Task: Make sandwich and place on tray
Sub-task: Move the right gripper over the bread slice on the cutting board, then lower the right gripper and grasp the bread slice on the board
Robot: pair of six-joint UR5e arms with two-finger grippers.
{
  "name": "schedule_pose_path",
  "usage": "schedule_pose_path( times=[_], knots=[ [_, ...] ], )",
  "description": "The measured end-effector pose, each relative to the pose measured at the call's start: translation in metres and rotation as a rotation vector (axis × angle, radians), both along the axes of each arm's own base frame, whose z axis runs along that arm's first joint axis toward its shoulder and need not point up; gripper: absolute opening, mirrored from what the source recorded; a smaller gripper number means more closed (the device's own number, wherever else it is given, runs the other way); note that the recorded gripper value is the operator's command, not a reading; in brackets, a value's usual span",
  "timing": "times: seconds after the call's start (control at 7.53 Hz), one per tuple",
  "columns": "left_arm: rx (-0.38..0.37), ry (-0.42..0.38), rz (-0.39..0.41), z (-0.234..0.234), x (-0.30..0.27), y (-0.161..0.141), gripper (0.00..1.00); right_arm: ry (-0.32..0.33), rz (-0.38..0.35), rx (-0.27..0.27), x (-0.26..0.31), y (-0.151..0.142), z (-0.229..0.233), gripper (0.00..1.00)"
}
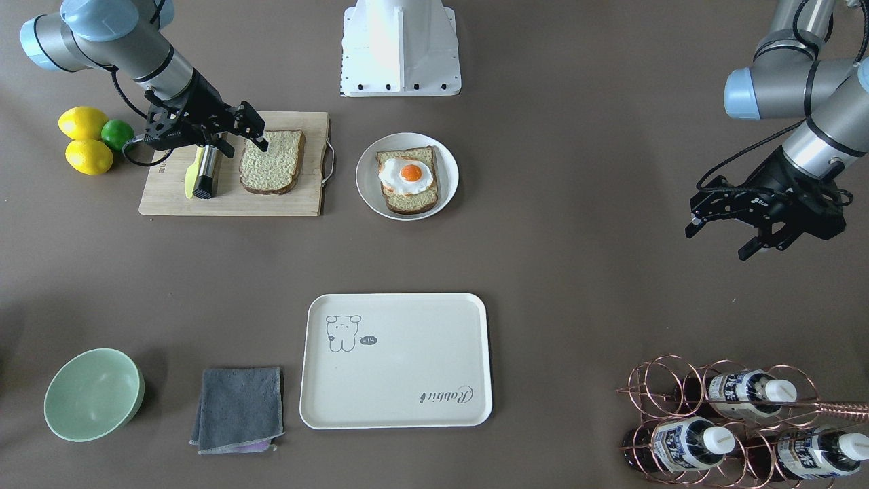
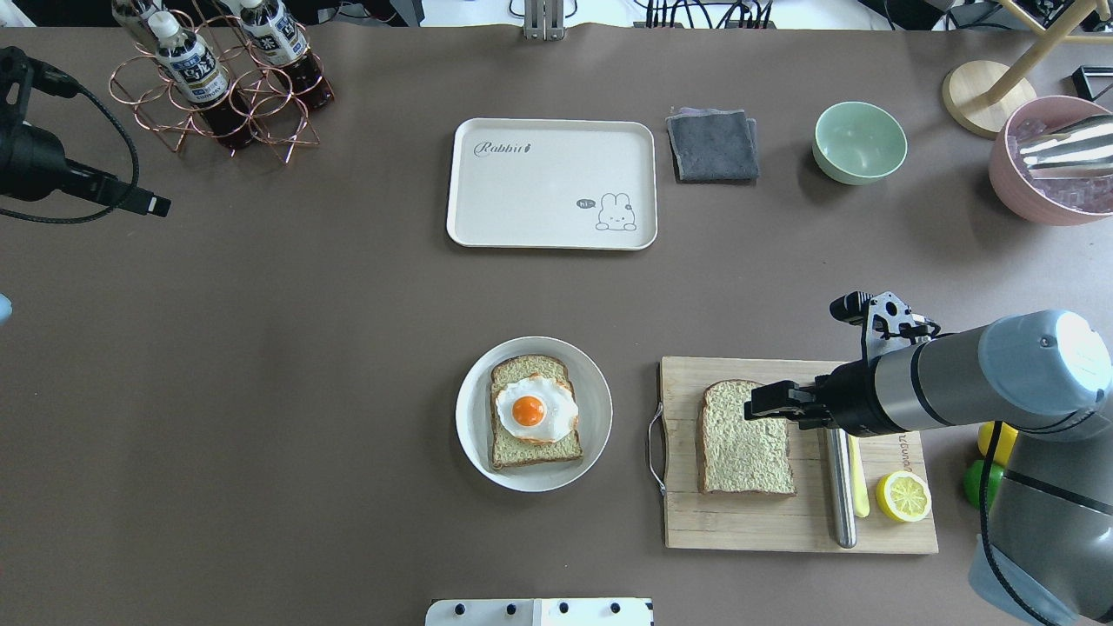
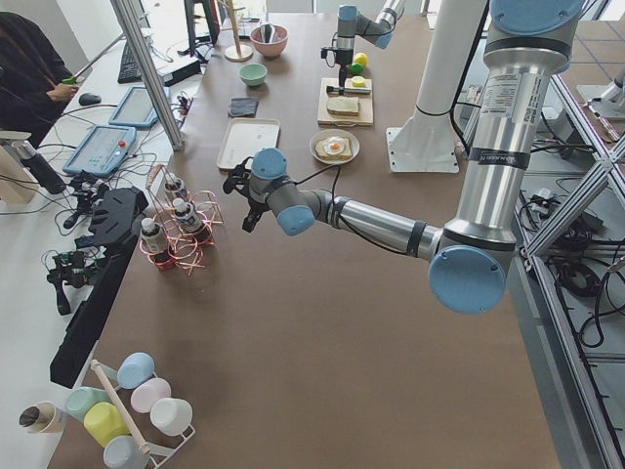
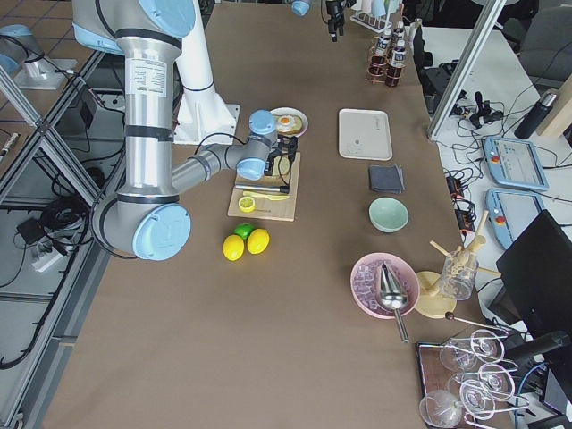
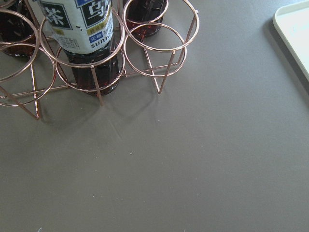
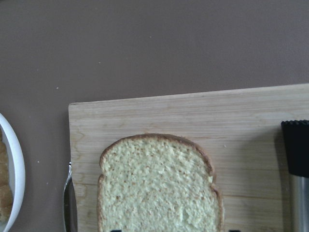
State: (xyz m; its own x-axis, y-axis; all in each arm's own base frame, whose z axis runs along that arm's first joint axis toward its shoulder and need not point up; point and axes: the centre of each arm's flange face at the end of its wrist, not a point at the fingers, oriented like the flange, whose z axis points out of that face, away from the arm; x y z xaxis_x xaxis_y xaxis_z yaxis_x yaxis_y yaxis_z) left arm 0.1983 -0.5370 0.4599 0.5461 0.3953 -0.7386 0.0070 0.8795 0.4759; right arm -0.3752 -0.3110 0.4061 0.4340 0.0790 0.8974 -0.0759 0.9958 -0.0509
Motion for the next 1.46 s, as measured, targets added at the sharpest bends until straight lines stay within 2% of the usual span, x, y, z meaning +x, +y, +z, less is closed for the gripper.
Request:
schedule_pose_path(
  times=[0.8, 0.93, 1.06, 1.46],
  knots=[
    [0.006, 0.001, -0.002, 0.004, -0.003, -0.001, 0.97, 0.049, -0.013, 0.004, -0.009, 0.017, 0.021, 0.70],
    [0.013, 0.006, -0.003, 0.006, -0.004, 0.001, 0.97, 0.055, -0.012, 0.003, -0.010, 0.017, 0.024, 0.50],
    [0.016, 0.008, -0.004, 0.008, -0.005, 0.003, 0.97, 0.058, -0.009, 0.003, -0.010, 0.017, 0.026, 0.39],
    [0.019, 0.008, -0.003, 0.010, -0.006, 0.005, 0.97, 0.061, -0.003, 0.002, -0.011, 0.017, 0.027, 0.34]
  ],
)
